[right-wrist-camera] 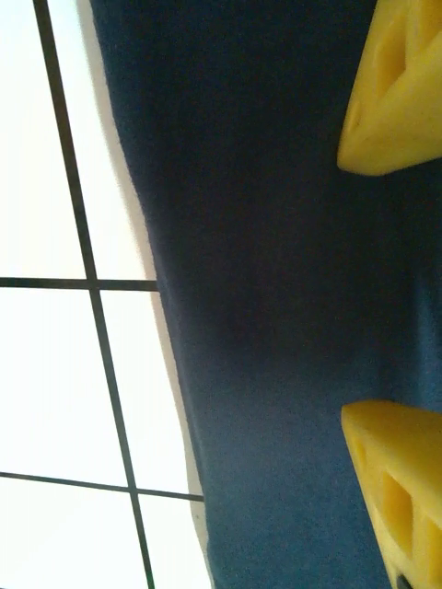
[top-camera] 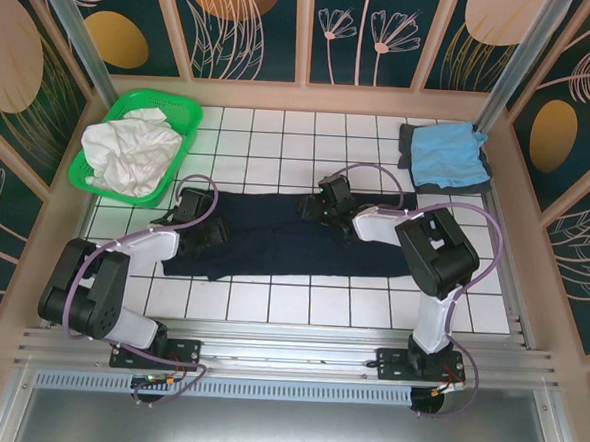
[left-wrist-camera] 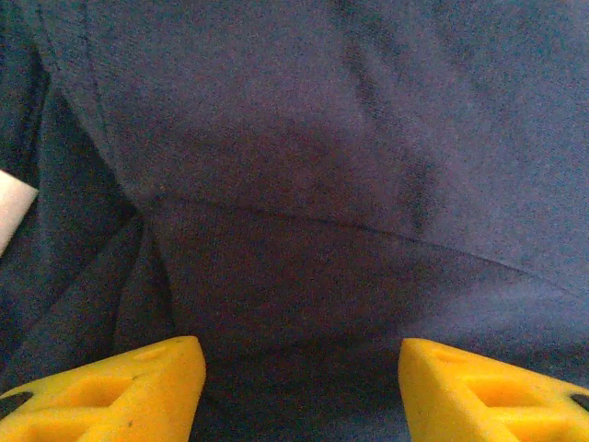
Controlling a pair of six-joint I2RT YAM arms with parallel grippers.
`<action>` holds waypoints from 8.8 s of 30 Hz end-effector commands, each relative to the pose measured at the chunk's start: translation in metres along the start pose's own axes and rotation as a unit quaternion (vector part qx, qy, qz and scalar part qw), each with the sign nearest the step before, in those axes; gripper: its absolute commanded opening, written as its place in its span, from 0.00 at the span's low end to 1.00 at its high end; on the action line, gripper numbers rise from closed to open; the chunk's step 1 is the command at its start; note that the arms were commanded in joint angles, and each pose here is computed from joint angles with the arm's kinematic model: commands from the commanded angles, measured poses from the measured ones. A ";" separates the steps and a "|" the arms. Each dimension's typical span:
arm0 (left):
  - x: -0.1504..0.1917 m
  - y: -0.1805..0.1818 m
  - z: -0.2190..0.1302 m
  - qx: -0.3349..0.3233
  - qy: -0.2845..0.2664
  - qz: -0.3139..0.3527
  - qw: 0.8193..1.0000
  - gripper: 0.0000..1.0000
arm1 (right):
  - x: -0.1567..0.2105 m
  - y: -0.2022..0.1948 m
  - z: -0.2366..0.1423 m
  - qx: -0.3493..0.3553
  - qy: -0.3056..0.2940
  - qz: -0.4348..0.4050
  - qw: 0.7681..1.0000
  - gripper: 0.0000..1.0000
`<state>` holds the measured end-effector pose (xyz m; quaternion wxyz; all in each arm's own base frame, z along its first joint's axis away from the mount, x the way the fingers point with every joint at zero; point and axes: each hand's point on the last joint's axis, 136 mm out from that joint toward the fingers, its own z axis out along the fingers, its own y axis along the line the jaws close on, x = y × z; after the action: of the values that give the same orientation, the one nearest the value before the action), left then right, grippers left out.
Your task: Fold and stack the t-shirts
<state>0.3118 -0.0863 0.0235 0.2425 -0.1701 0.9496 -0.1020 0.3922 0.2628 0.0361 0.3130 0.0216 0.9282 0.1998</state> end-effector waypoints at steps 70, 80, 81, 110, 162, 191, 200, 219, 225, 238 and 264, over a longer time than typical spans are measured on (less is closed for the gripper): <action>-0.190 -0.230 0.100 0.208 -0.059 0.042 0.976 0.69 | 0.106 -0.006 -0.077 0.071 0.071 -0.051 0.994 0.71; -0.143 -0.214 0.174 0.212 0.002 -0.003 0.977 0.62 | 0.176 0.005 -0.096 0.020 0.138 -0.011 0.990 0.71; -0.140 -0.216 0.178 0.218 0.005 -0.005 0.976 0.62 | 0.183 0.007 -0.097 0.021 0.142 -0.007 0.990 0.71; -0.186 -0.233 -0.037 0.216 -0.155 0.111 0.958 0.99 | 0.139 0.004 -0.116 -0.030 0.091 -0.018 0.995 0.53; 0.162 -0.038 -0.055 0.093 0.077 0.044 0.992 0.74 | 0.124 -0.065 -0.128 0.198 0.145 -0.073 0.967 0.52; 0.257 -0.048 -0.082 0.113 0.192 0.126 0.967 0.18 | 0.228 -0.054 -0.194 0.084 0.227 0.056 0.969 0.45; 0.255 -0.044 -0.081 0.124 0.184 0.116 0.968 0.08 | 0.241 -0.055 -0.191 0.080 0.244 0.053 0.965 0.30; 0.061 -0.105 -0.103 0.157 -0.072 0.050 0.984 0.00 | 0.061 0.004 -0.164 -0.007 0.057 0.009 0.998 0.00; 0.003 -0.135 -0.061 0.102 -0.071 0.087 0.988 0.00 | 0.000 -0.003 -0.120 0.013 0.034 0.004 0.999 0.00; -0.043 -0.145 0.022 0.072 -0.005 0.100 0.992 0.00 | -0.037 -0.013 -0.047 -0.001 0.084 0.006 0.996 0.02; -0.094 -0.154 -0.017 0.079 -0.054 0.117 0.989 0.75 | 0.037 0.029 -0.055 -0.005 0.084 -0.066 0.994 0.33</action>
<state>0.4310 -0.1952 0.0875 0.2857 -0.0531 0.9496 -0.1179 0.3264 0.2774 0.0858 0.2504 -0.0688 0.9450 0.1988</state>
